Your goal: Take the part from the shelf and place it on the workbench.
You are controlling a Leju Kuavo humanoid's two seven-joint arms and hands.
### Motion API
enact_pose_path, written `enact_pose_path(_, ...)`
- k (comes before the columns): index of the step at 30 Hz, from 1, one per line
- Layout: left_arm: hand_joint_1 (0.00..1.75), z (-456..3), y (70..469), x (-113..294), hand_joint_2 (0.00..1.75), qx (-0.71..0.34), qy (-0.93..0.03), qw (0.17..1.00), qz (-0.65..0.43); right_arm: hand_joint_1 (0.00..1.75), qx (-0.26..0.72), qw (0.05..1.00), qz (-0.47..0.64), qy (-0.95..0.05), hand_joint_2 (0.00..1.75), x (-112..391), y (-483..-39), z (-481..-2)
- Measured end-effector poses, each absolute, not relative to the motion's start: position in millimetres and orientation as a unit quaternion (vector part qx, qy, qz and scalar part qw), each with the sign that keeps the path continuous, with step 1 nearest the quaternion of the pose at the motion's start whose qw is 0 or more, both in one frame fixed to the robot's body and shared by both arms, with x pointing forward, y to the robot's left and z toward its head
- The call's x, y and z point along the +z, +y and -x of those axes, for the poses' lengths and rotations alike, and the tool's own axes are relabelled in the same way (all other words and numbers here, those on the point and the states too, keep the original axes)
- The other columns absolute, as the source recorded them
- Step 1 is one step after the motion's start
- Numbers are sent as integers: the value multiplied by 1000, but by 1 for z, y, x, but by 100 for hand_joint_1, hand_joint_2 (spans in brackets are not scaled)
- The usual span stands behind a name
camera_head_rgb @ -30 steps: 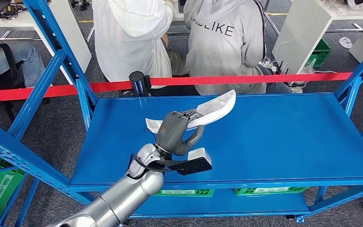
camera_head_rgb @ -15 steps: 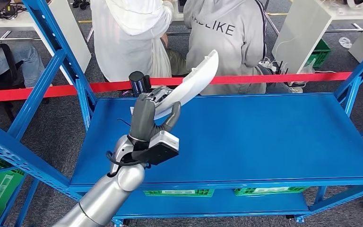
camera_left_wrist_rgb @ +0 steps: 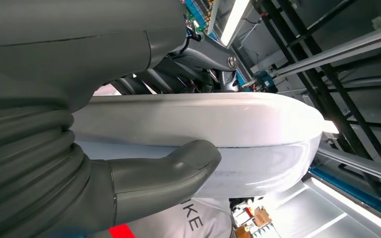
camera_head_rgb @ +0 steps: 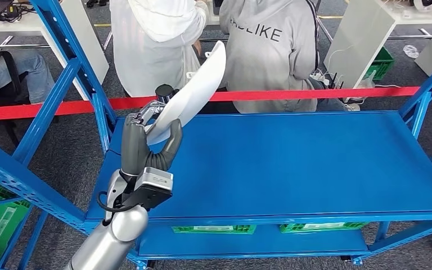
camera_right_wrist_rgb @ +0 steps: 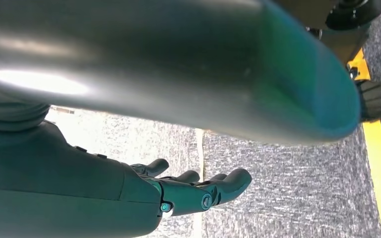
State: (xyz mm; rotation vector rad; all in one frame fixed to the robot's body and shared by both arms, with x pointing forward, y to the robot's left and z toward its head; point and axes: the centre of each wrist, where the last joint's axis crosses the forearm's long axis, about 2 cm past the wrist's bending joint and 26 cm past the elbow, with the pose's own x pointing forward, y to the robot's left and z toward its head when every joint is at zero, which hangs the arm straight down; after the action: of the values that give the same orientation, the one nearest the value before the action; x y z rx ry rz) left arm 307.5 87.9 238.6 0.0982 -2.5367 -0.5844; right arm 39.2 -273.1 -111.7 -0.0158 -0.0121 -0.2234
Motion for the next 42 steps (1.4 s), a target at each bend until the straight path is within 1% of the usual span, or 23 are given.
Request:
enact_pose_path(25,175,-298,103,226,175,-217,-935,278,-40,0,-112,994,9,3,0,-112,-270,-39)
enact_pose_path(42,175,-297,106,226,175,-212,-937,274,-36,0,-110,994,8,-4,0,-112,-268,-37)
